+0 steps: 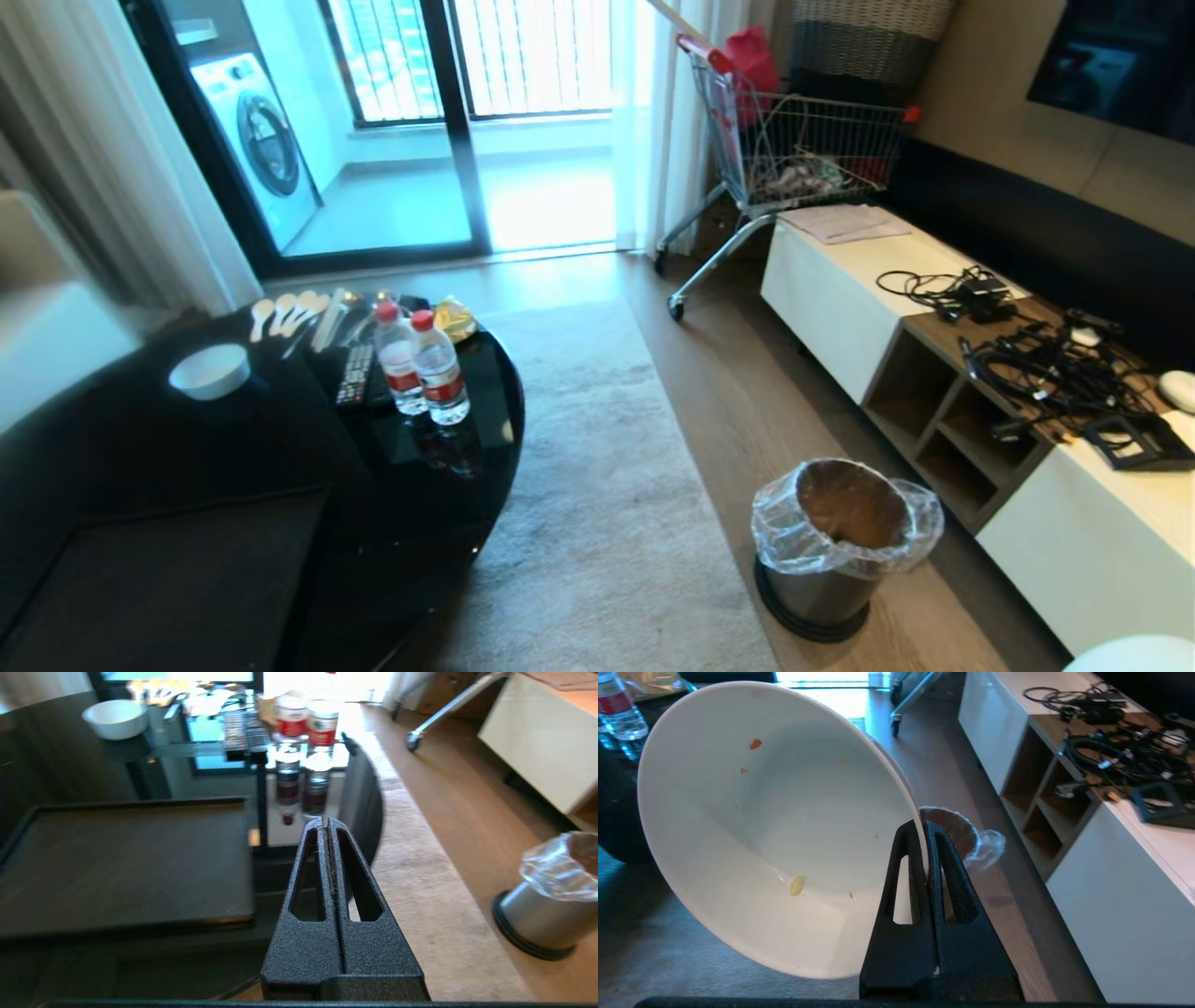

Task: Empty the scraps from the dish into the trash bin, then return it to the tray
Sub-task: Put the bowl back to the table

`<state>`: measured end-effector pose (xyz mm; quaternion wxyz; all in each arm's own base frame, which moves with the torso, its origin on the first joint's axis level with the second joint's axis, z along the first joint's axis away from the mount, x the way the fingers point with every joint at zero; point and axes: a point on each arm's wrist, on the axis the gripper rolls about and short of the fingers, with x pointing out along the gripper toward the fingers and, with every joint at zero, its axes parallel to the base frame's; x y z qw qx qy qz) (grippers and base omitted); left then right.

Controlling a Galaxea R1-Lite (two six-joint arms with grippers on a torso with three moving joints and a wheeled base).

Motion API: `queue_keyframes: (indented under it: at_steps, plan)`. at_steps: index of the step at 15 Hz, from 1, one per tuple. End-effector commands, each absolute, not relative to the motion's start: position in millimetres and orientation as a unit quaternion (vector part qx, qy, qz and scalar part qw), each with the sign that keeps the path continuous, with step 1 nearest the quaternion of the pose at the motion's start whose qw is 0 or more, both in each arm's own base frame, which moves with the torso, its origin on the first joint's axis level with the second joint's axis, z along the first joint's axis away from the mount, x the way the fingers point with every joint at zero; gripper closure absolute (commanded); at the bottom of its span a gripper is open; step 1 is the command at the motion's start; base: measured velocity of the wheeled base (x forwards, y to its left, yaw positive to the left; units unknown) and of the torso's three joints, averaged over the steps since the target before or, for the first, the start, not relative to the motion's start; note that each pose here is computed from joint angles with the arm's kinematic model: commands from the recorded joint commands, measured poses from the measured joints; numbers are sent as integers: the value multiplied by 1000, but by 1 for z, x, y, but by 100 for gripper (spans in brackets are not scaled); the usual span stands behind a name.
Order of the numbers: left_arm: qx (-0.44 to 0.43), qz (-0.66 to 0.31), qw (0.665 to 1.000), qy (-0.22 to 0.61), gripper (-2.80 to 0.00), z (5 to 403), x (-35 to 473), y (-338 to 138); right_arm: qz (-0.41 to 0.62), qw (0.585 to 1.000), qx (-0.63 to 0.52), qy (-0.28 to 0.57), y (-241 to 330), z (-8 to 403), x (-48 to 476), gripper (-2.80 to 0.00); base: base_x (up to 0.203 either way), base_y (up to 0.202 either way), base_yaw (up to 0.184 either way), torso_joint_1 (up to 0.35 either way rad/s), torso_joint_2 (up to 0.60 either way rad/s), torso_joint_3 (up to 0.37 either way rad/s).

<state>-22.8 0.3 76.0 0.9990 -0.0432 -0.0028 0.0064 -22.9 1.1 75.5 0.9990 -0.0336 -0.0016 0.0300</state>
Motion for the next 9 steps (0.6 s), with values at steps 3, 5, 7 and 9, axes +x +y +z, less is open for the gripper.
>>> queue_keyframes:
  at_steps: [3,5,7,9]
  plan:
    - [-44,7,999,-3,0,76,-23,0,31,999,-34,-1,1,75,-23,0,0,-7,168,2,3,0]
    - [-44,7,999,-3,0,76,-23,0,31,999,-34,-1,1,75,-23,0,0,-9,162,3,0,4]
    - [-43,7,999,-3,0,76,-23,0,31,999,-34,-1,1,75,-23,0,-1,-10,168,6,3,9]
    - [-44,7,999,-3,0,76,-23,0,31,999,-34,-1,1,75,-23,0,1,-11,165,2,3,0]
